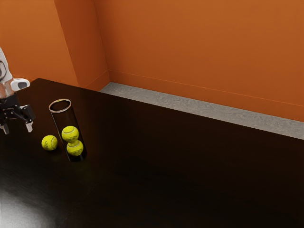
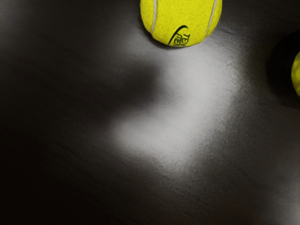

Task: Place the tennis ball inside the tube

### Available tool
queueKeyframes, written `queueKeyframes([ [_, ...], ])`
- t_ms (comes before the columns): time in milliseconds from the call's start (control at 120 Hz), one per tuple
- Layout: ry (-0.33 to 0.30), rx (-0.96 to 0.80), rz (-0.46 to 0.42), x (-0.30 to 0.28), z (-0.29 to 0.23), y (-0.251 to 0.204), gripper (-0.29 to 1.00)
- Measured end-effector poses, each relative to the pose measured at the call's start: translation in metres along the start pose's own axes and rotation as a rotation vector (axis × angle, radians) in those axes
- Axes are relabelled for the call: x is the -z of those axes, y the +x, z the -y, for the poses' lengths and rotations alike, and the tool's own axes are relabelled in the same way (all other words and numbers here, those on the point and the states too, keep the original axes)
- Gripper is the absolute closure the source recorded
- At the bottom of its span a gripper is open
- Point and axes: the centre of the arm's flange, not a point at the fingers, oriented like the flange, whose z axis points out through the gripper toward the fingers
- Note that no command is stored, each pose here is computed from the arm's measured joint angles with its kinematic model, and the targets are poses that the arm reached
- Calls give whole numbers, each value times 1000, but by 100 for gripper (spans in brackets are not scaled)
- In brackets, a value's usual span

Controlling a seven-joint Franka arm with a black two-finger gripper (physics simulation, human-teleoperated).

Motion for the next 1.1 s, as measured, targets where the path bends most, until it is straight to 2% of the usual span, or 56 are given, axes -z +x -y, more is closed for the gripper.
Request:
queueKeyframes([
  [167, -5, -35, 29, -62, 2, 29, 0],
  [400, -3, -85, 18, -109, 9, 52, 0],
  [600, 14, -155, -31, -112, 1, 76, 1],
  [1100, 40, -271, -102, -99, -16, 97, 0],
])
